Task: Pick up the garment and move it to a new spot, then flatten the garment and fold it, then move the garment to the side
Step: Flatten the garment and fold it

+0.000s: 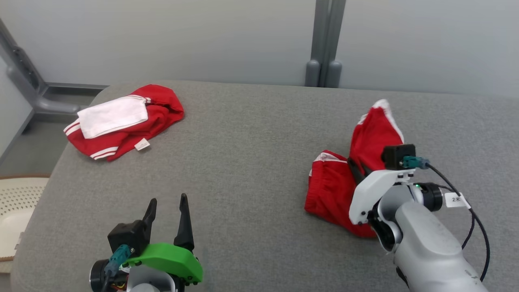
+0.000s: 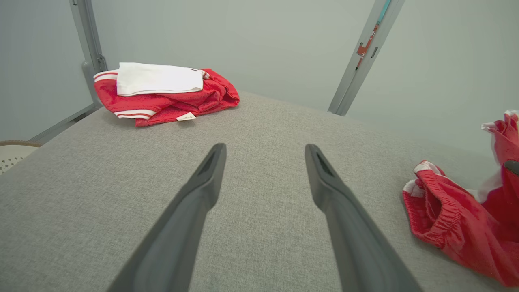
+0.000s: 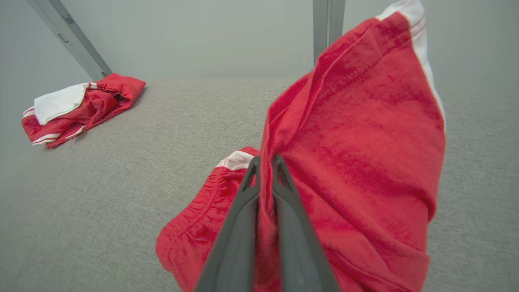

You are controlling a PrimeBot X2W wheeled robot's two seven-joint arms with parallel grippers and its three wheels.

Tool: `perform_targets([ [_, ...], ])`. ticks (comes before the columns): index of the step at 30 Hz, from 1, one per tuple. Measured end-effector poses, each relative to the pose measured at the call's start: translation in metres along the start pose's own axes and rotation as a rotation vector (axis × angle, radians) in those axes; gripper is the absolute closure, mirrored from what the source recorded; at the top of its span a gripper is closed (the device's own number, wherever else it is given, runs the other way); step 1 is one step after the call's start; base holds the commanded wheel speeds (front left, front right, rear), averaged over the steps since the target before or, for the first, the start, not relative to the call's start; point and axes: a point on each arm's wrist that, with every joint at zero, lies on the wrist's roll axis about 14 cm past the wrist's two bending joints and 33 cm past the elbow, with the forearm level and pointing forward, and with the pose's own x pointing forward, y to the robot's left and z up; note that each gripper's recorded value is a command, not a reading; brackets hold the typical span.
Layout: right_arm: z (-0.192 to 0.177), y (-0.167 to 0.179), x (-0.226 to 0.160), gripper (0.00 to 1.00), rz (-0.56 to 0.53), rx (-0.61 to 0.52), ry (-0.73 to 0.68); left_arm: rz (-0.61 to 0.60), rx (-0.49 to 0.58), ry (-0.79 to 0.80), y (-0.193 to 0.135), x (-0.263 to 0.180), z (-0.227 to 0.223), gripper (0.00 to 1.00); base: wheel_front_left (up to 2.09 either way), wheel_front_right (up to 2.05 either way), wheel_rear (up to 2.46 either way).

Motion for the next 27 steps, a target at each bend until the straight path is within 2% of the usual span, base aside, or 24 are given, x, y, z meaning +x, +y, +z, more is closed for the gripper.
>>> perform_targets([
  [7, -0.06, 0.041, -0.001, 1.0, 0.109, -0.071, 0.196, 0.047, -0.006, -0.018, 0.015, -0.007, 0.004, 0.0, 0.0, 0.0, 0.0],
  [11, -0.07, 0.047, -0.004, 1.0, 0.132, -0.089, 0.218, 0.055, -0.008, -0.018, 0.017, -0.007, 0.004, 0.0, 0.0, 0.0, 0.0],
  [12, -0.069, 0.048, -0.004, 0.67, 0.137, -0.1, 0.208, 0.056, -0.008, -0.017, 0.018, -0.007, 0.003, 0.0, 0.0, 0.0, 0.0],
  [13, -0.069, 0.049, -0.005, 0.08, 0.138, -0.105, 0.206, 0.054, -0.008, -0.012, 0.017, -0.007, 0.001, 0.0, 0.0, 0.0, 0.0],
  [14, -0.068, 0.049, -0.006, 0.0, 0.14, -0.108, 0.199, 0.05, -0.008, -0.007, 0.016, -0.007, 0.0, 0.0, 0.0, 0.0, 0.0],
  [20, -0.053, 0.054, -0.011, 0.0, 0.157, -0.093, 0.122, 0.009, -0.01, -0.002, 0.001, -0.004, -0.003, 0.0, 0.0, 0.0, 0.0],
  [27, -0.024, 0.034, -0.02, 0.0, 0.107, -0.039, -0.009, -0.046, -0.014, 0.021, -0.019, -0.003, -0.011, 0.0, 0.0, 0.0, 0.0],
])
